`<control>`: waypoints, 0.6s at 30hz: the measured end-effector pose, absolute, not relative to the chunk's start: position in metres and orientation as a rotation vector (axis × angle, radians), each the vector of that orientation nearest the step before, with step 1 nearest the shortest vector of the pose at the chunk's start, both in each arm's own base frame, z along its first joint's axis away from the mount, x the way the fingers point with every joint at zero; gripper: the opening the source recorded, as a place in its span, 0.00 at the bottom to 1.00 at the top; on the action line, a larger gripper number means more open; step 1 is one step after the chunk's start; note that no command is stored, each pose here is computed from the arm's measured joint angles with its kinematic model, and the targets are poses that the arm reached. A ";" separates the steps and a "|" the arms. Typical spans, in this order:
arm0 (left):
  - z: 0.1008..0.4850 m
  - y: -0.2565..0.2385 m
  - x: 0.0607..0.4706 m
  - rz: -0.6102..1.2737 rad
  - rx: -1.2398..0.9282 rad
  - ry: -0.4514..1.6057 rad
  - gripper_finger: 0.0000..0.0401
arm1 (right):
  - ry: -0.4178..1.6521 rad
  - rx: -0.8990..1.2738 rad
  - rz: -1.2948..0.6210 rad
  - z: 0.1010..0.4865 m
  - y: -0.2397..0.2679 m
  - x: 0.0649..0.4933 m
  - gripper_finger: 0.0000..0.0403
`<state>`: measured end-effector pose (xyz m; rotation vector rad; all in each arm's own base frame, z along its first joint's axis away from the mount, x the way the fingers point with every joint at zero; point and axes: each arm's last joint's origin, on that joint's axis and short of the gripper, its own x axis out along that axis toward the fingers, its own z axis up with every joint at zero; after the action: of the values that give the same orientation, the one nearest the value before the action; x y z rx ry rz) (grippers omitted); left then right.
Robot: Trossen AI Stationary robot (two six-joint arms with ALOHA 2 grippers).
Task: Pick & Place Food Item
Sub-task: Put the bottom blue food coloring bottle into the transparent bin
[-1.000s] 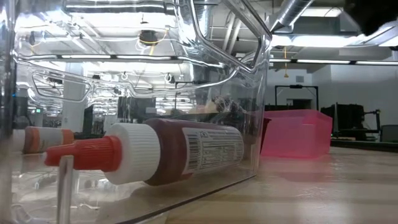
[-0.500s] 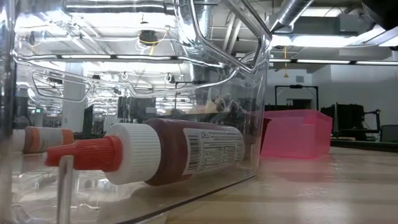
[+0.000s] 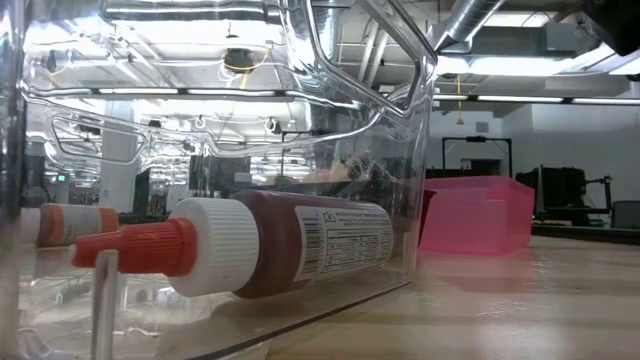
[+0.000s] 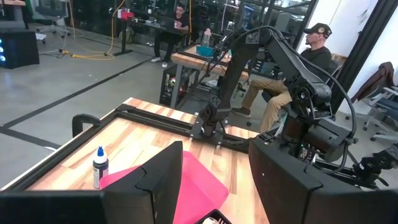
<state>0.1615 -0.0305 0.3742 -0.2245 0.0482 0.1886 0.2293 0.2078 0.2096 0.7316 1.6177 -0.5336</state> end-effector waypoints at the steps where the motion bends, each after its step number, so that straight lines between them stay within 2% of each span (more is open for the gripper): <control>1: 0.374 -0.031 0.161 0.189 -0.224 0.048 0.45 | 1.619 0.737 -0.529 0.208 0.208 0.229 0.34; 5: 0.374 -0.031 0.161 0.189 -0.224 0.048 0.45 | 1.616 0.744 -0.524 0.207 0.207 0.229 0.26; 10: 0.374 -0.031 0.161 0.189 -0.224 0.048 0.45 | 1.551 0.735 -0.530 0.216 0.204 0.235 0.26; 18: 0.374 -0.031 0.161 0.189 -0.224 0.049 0.45 | 1.265 0.786 -0.454 0.281 0.174 0.257 0.27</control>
<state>0.1614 -0.0305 0.3741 -0.2243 0.0490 0.1889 0.2565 0.1742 0.2814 0.7861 1.2653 -0.4535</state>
